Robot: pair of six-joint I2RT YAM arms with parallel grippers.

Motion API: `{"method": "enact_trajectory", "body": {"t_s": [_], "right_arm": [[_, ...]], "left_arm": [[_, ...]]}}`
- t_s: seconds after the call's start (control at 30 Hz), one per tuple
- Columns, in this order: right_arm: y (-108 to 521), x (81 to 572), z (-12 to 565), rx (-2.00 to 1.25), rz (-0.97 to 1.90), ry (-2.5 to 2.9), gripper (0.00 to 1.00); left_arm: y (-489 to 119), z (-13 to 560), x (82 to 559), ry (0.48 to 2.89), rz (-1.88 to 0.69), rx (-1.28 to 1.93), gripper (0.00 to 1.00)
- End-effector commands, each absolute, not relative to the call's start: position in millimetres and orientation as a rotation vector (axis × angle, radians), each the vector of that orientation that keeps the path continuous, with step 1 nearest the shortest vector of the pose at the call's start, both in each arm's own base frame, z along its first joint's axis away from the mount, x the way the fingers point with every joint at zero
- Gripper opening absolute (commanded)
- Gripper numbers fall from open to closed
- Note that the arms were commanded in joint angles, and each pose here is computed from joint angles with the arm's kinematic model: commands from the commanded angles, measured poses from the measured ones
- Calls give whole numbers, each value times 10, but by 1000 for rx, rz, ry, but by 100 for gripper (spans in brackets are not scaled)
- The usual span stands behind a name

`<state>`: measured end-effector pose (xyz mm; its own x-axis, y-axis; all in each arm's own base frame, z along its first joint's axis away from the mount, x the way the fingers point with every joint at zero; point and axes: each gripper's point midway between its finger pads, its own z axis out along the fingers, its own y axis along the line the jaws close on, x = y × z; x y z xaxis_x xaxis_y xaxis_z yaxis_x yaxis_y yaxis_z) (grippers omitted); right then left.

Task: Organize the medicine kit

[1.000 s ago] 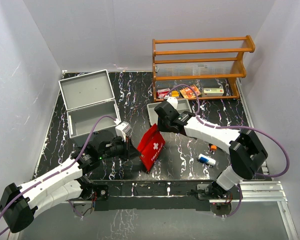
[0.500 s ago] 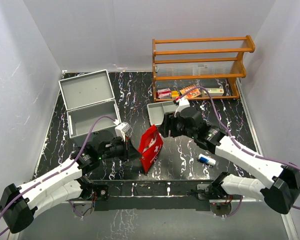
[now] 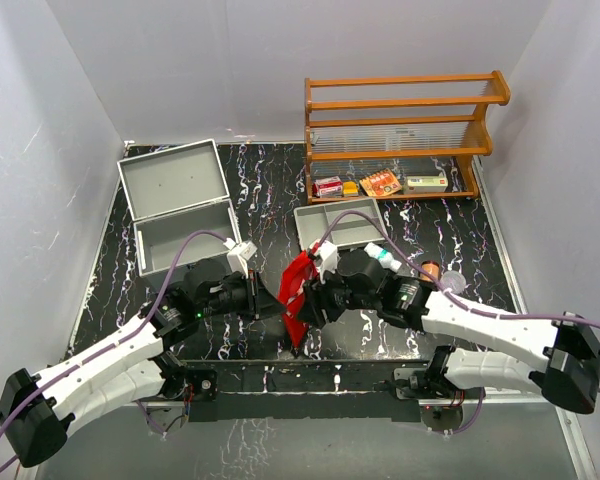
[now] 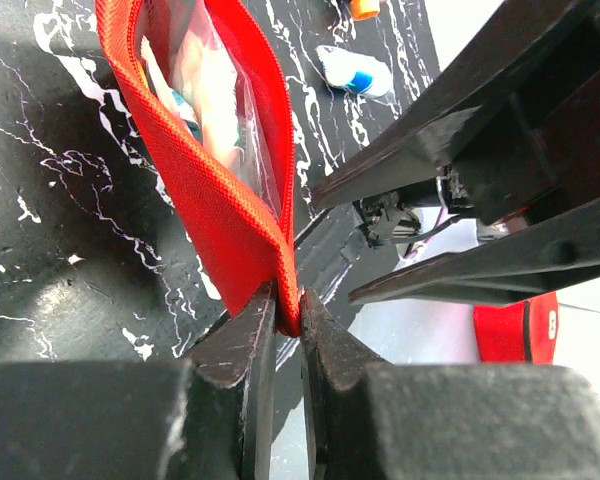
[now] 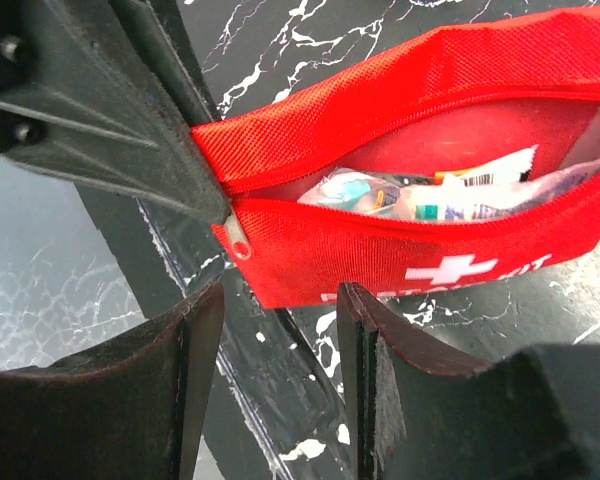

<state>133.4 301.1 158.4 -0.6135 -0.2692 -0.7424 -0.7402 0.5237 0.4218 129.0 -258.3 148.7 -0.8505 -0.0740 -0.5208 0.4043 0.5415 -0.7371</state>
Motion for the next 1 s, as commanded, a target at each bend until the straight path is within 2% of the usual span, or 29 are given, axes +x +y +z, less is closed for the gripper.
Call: {"method": "enact_trajectory", "body": {"t_s": [0.0,0.33,0.5,0.57,0.7,0.87,0.97], "right_arm": [[3275,1437,1821,-837,1020,2023,46],[3513,1414,1860,-893,1080,1974,43],[3593,1371,1915,-886,1147,1957,38],[3598,1370,1913,-874,1155,1960,33],[3578,1404,1871,-849,1132,1983,14],[3536,1434,1830,-828,1097,2014,0],[3529,1436,1847,-821,1096,2010,0]], "left_arm": [[-2658,1764,1318,2239,-1338,219,0],[-2700,1797,1316,2222,-1369,231,0],[-2696,1772,1314,2223,-1364,239,0],[-2693,1769,1318,2218,-1360,243,0],[-2680,1757,1317,2217,-1348,253,0],[-2665,1756,1315,2215,-1332,272,0],[-2641,1766,1327,2210,-1316,268,1]]}}
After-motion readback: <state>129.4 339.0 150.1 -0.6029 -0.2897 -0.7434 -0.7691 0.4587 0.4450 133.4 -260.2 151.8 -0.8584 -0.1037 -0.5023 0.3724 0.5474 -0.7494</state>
